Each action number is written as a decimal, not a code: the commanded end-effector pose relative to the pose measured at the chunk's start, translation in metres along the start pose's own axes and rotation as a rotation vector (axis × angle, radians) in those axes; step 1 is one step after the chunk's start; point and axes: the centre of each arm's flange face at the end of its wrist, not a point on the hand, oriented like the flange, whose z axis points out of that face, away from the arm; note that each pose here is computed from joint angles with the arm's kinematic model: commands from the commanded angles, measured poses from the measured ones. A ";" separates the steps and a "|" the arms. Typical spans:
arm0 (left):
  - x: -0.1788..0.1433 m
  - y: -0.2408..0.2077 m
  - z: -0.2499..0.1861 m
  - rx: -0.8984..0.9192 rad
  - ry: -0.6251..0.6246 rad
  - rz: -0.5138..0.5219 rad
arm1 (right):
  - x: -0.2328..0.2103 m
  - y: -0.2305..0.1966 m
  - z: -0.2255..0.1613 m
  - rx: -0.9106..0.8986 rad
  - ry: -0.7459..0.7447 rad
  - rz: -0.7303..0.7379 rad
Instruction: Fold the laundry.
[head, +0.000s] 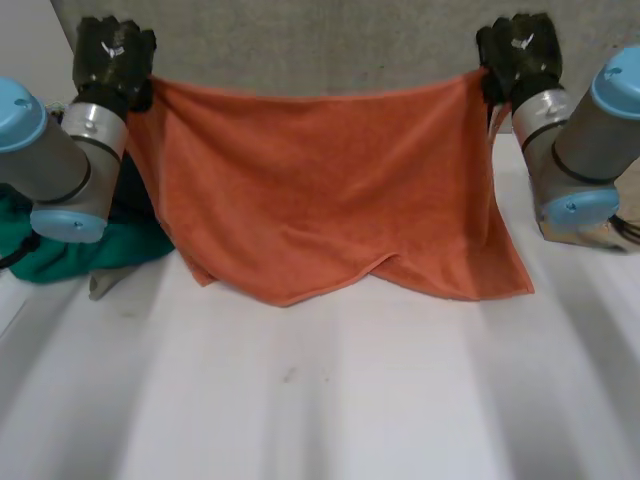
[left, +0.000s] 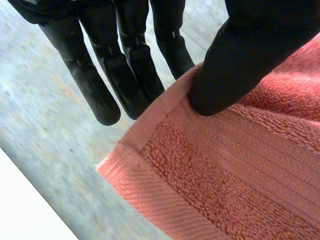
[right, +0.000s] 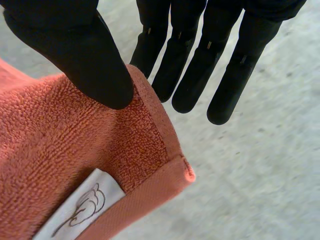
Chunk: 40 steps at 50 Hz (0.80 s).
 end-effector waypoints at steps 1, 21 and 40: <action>-0.034 -0.074 0.038 0.324 -0.187 -0.072 | 0.041 -0.078 0.027 0.288 0.234 -0.017; 0.002 -0.035 -0.084 -0.105 0.054 -0.251 | 0.042 -0.010 -0.072 -0.161 -0.060 -0.033; -0.047 -0.150 -0.166 -0.265 0.113 -0.100 | 0.081 -0.120 -0.160 -0.458 -0.141 -0.408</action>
